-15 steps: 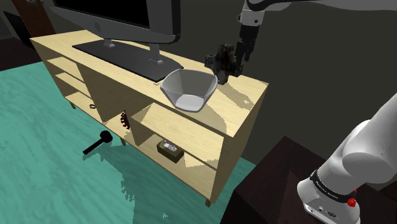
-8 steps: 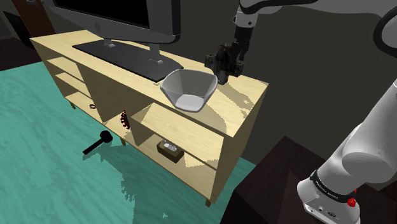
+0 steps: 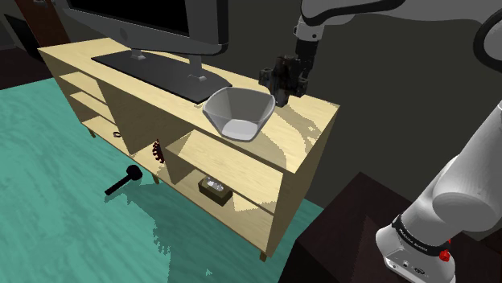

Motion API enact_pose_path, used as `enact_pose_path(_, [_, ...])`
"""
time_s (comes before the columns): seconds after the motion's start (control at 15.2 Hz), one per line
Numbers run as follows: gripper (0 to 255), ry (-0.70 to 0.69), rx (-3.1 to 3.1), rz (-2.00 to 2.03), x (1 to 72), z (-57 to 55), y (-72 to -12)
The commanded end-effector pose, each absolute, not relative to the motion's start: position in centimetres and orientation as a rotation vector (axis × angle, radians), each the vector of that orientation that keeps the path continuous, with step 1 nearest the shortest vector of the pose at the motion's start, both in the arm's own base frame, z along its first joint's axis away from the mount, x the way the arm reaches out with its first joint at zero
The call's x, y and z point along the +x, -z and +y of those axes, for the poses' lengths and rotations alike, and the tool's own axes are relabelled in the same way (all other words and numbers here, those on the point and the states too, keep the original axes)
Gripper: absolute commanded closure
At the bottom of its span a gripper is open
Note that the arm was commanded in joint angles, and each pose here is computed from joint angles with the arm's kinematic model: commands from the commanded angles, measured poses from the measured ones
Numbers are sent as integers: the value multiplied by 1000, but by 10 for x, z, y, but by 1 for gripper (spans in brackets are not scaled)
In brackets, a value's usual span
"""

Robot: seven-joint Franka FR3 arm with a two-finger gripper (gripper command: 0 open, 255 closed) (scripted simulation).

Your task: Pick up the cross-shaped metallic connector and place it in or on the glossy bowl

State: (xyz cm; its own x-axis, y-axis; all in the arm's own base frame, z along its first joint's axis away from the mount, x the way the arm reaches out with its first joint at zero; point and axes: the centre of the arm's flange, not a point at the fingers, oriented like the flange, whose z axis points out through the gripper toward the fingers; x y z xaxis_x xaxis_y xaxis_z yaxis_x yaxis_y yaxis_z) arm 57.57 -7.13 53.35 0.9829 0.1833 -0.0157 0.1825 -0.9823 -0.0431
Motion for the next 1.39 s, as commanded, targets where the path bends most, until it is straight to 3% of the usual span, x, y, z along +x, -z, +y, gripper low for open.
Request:
enact_pose_path(0.0, [0,-30,-3087,-285,576,-71,-533])
enact_pose_path(0.13, [0,-30,-3087,-285,576,-71,-533])
enact_pose_path(0.2, [255,-30,-3087,-285,576,-71,-533])
enact_pose_path(0.79, [255,-30,-3087,-285,576,-71,-533])
enact_pose_path(1.32, [255,-30,-3087,-285,576,-71,-576])
